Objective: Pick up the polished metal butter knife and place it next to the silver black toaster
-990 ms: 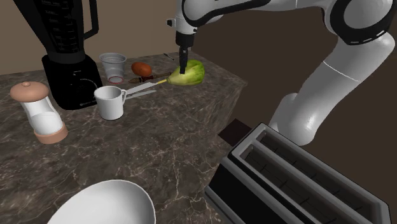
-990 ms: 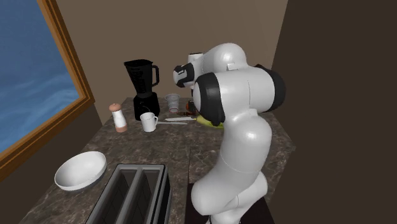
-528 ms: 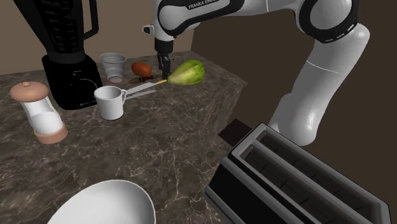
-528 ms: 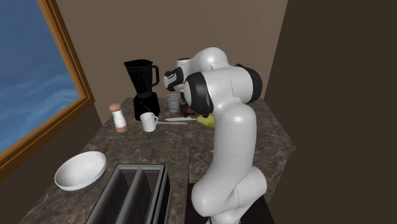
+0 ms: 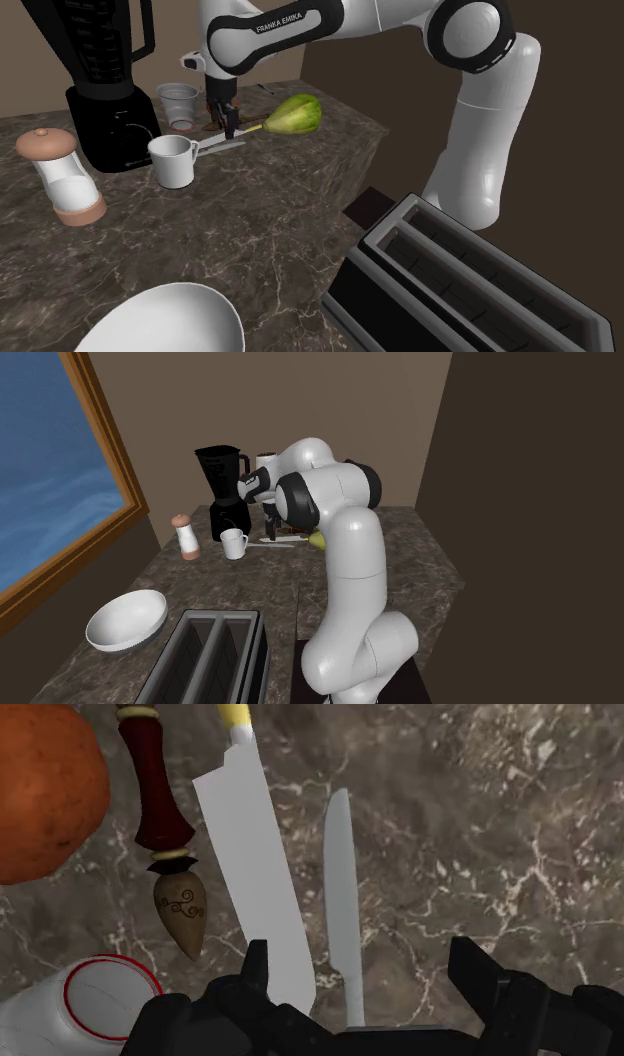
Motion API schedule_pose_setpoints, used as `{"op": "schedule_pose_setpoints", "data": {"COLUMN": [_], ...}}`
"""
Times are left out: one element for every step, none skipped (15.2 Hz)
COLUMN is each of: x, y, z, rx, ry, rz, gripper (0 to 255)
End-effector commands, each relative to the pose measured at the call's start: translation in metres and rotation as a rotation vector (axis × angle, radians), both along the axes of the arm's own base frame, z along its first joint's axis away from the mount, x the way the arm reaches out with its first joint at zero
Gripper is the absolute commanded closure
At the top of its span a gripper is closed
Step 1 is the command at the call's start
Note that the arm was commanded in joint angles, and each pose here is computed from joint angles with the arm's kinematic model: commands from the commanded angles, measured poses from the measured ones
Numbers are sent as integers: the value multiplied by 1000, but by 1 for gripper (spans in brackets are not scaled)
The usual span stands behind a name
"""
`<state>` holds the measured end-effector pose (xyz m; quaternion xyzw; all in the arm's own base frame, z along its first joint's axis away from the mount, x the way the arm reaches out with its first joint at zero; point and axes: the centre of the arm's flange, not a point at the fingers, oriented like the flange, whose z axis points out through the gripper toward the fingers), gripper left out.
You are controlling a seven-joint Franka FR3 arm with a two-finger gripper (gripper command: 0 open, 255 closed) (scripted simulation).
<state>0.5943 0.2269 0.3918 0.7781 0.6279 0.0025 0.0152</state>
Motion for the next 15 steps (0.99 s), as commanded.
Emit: {"op": "schedule_pose_setpoints", "data": {"x": [3, 5, 5, 5, 5, 5, 5, 5, 6, 6, 6, 6, 6, 6, 6], "y": [24, 33, 33, 33, 32, 32, 32, 32, 32, 32, 32, 32, 32, 32, 32], "z": [-12, -16, -21, -27, -32, -37, -42, -48, -53, -56, -56, -56, -56, -56, -56], "rx": [5, 7, 7, 7, 7, 7, 7, 7, 7, 7, 7, 7, 7, 7, 7], "ry": [-2, -3, -3, -3, -3, -3, -3, -3, -3, -3, -3, -3, -3, -3, -3], "rz": [77, 106, 106, 106, 106, 106, 106, 106, 106, 106, 106, 106, 106, 106, 106], "gripper": [0, 0, 0, 0, 0, 0, 0, 0, 0, 0, 0, 0, 0, 0, 0]}}
